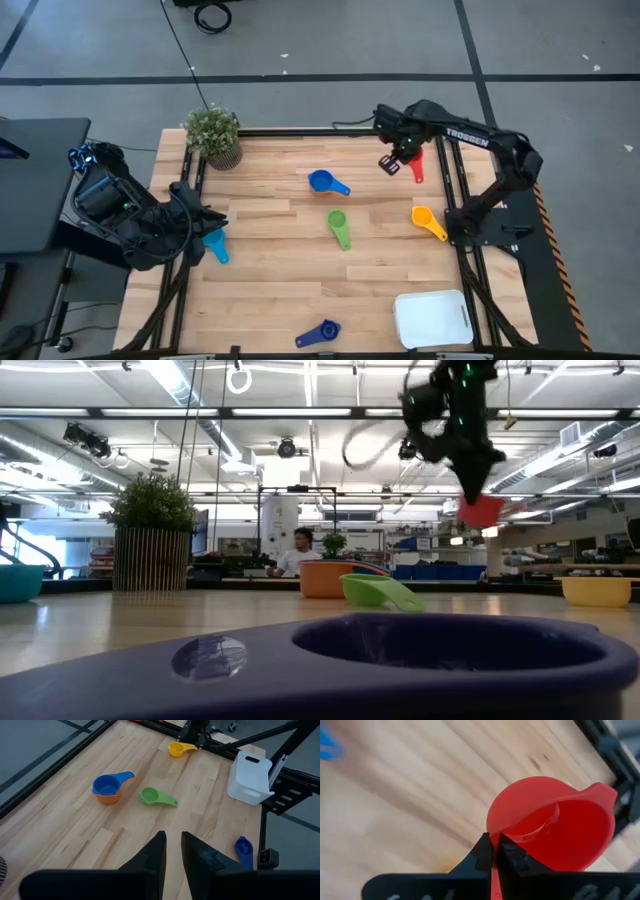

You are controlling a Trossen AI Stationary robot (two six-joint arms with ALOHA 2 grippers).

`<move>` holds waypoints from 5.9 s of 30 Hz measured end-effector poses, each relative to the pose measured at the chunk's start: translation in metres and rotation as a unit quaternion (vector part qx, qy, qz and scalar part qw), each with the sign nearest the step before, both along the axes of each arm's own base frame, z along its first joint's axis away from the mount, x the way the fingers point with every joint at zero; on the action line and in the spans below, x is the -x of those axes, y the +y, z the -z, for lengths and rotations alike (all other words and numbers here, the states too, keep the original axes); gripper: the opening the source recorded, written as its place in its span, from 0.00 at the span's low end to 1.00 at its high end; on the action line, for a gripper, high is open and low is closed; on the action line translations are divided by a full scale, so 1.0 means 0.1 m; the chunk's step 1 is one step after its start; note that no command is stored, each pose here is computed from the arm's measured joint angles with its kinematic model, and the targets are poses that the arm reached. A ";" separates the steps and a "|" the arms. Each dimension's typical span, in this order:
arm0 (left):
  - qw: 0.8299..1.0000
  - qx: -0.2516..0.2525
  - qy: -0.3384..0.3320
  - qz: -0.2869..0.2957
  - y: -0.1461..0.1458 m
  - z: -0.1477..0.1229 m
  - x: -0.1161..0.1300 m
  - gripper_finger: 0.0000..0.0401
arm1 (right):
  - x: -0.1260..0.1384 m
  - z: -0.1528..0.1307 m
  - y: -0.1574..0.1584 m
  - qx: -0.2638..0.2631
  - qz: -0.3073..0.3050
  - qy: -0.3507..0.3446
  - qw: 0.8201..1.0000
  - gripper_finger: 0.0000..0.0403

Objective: Nest measuring cups in basket
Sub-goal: Stack the red measuring cup on top of the blue measuring cup, then stack the light blue measuring cup on top of the red measuring cup

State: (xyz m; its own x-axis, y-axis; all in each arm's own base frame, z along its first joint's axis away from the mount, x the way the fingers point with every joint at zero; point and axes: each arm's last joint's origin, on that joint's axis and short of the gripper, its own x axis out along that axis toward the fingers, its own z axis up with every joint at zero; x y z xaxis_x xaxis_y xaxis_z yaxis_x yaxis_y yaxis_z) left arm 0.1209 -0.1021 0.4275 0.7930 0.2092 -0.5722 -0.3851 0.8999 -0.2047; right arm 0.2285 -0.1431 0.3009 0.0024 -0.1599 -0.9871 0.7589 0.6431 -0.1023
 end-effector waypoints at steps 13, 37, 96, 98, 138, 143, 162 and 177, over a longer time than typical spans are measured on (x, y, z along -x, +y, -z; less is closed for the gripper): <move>1.000 0.001 0.000 -0.001 0.00 0.00 0.00 0.16 | -1.06 -0.56 0.41 0.022 -0.182 -0.078 0.980 0.03; 0.999 0.033 -0.028 -0.002 -0.04 -0.04 -0.04 0.16 | -2.09 0.25 0.21 -0.005 -0.460 -0.031 0.888 0.03; 0.996 -0.028 -0.017 -0.080 0.02 0.06 -0.33 0.16 | -1.12 -1.28 1.10 0.129 -0.385 -0.115 0.906 0.01; 0.994 -0.051 -0.006 -0.096 0.04 0.09 -0.43 0.16 | -0.90 -1.50 1.21 0.154 -0.364 -0.153 0.906 0.01; 0.969 0.036 0.131 -0.205 1.71 1.71 -2.83 0.01 | 0.28 -2.23 1.58 0.245 -0.393 -0.267 0.845 0.00; 0.961 0.037 0.174 -0.211 1.72 1.94 -2.87 0.01 | 0.34 -2.25 1.57 0.247 -0.391 -0.273 0.843 0.00; 0.952 0.017 0.220 -0.214 1.72 2.23 -2.92 0.00 | 0.35 -2.26 1.57 0.248 -0.390 -0.277 0.842 0.00; 0.977 0.043 0.139 -0.156 1.65 1.53 -2.71 0.00 | 0.34 -2.27 1.57 0.249 -0.389 -0.280 0.842 0.00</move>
